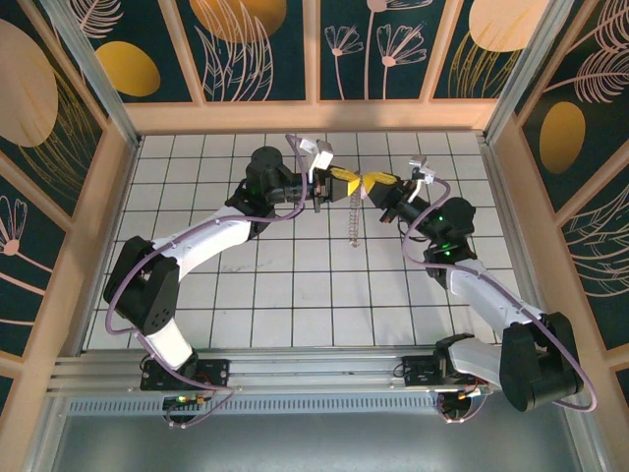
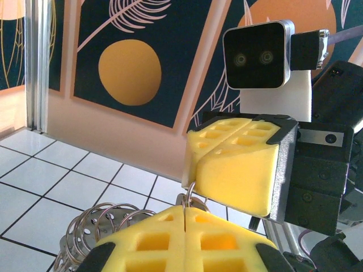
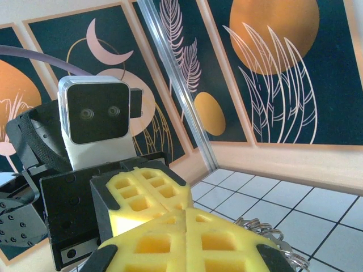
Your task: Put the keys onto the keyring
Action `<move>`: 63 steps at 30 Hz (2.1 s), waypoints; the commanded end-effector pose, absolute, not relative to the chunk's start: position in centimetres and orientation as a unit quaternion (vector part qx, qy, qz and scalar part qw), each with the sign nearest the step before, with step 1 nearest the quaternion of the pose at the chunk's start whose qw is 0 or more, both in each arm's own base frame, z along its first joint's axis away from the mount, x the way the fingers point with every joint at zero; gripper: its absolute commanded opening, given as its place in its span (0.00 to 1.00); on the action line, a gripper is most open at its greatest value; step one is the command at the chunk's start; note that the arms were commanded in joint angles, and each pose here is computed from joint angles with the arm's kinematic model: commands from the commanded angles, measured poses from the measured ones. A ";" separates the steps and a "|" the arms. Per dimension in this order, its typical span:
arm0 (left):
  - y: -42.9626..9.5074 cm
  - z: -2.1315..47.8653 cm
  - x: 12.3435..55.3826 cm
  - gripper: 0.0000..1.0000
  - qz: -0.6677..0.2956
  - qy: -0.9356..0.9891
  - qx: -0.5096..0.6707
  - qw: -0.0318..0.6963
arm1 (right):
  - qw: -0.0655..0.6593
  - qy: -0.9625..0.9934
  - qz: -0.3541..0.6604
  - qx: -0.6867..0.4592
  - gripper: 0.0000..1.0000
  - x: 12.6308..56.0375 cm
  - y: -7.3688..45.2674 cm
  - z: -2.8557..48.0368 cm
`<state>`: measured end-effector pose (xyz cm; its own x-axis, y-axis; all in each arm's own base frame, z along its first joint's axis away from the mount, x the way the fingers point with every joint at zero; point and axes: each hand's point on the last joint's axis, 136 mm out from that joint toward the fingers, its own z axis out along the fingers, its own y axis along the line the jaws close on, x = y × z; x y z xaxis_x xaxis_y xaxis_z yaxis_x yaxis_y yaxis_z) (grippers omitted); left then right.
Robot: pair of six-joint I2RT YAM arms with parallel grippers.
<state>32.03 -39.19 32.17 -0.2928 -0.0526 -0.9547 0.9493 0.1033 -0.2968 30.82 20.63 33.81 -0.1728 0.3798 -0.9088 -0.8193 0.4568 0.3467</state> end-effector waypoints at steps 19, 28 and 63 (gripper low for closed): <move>-39.5 34.6 31.0 0.00 -0.554 0.551 0.404 0.475 | 0.626 0.582 0.480 -0.199 0.00 31.3 21.2 34.4; -39.5 34.5 31.1 0.00 -0.551 0.554 0.401 0.479 | 0.639 0.586 0.466 -0.176 0.00 30.9 19.8 34.1; -39.4 34.8 31.2 0.00 -0.555 0.549 0.395 0.484 | 0.643 0.559 0.491 -0.181 0.00 29.0 19.9 35.9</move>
<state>31.73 -39.44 32.22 -0.2866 -0.0516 -0.9567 0.9522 0.0949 -0.2903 29.53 19.53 34.05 -0.1491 0.4119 -0.8990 -0.8015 0.4820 0.3538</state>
